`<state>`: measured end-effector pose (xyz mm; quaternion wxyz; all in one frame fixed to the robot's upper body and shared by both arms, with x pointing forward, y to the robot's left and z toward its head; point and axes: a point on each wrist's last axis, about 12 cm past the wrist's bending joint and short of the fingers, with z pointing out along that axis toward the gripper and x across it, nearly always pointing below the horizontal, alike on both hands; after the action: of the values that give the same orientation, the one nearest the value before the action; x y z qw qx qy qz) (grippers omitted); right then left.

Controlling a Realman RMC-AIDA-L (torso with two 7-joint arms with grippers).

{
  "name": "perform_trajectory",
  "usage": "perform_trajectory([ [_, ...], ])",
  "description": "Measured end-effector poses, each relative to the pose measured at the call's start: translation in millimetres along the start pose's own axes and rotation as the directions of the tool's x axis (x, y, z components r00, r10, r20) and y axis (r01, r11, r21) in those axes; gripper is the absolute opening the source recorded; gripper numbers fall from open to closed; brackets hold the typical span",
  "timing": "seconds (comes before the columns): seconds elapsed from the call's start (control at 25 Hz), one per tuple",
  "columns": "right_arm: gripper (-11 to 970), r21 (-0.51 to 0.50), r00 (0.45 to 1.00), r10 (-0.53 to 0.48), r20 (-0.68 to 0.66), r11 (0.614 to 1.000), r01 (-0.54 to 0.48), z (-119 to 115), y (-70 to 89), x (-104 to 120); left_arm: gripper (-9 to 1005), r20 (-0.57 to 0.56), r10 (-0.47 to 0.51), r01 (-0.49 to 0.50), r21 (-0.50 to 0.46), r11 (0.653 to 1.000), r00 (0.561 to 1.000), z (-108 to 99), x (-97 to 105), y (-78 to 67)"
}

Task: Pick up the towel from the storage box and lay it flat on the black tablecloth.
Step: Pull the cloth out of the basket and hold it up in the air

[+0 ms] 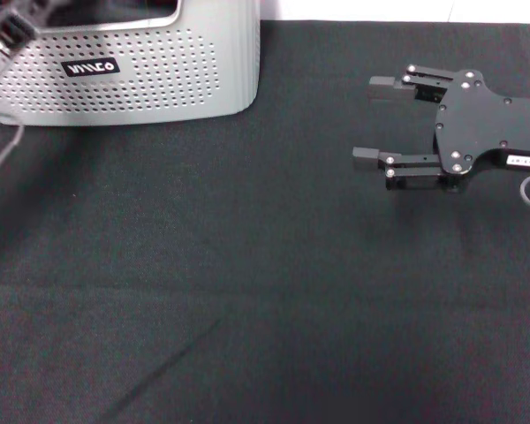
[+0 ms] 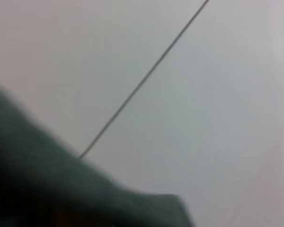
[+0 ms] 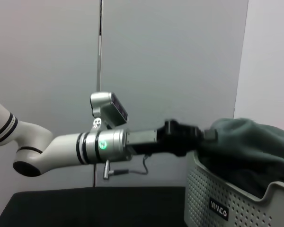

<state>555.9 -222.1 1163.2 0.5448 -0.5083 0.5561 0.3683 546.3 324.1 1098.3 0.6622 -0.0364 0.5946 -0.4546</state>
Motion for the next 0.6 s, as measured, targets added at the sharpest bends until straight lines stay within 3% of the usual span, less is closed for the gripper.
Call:
perform_trajectory([
  [0.32,800,-0.004,1.0,0.0,-0.001,1.0,0.0,0.9,0.5,0.0,-1,0.146,-0.087,0.056,0.205,0.977,0.985,-7.3,-29.3,-25.0],
  [0.6,800,-0.009,1.0,-0.004,0.0,1.0,0.004,2.4,0.0,-1.0,-1,0.189,-0.178,0.107,0.335,0.936,0.966,-7.3,-45.4,-38.3],
])
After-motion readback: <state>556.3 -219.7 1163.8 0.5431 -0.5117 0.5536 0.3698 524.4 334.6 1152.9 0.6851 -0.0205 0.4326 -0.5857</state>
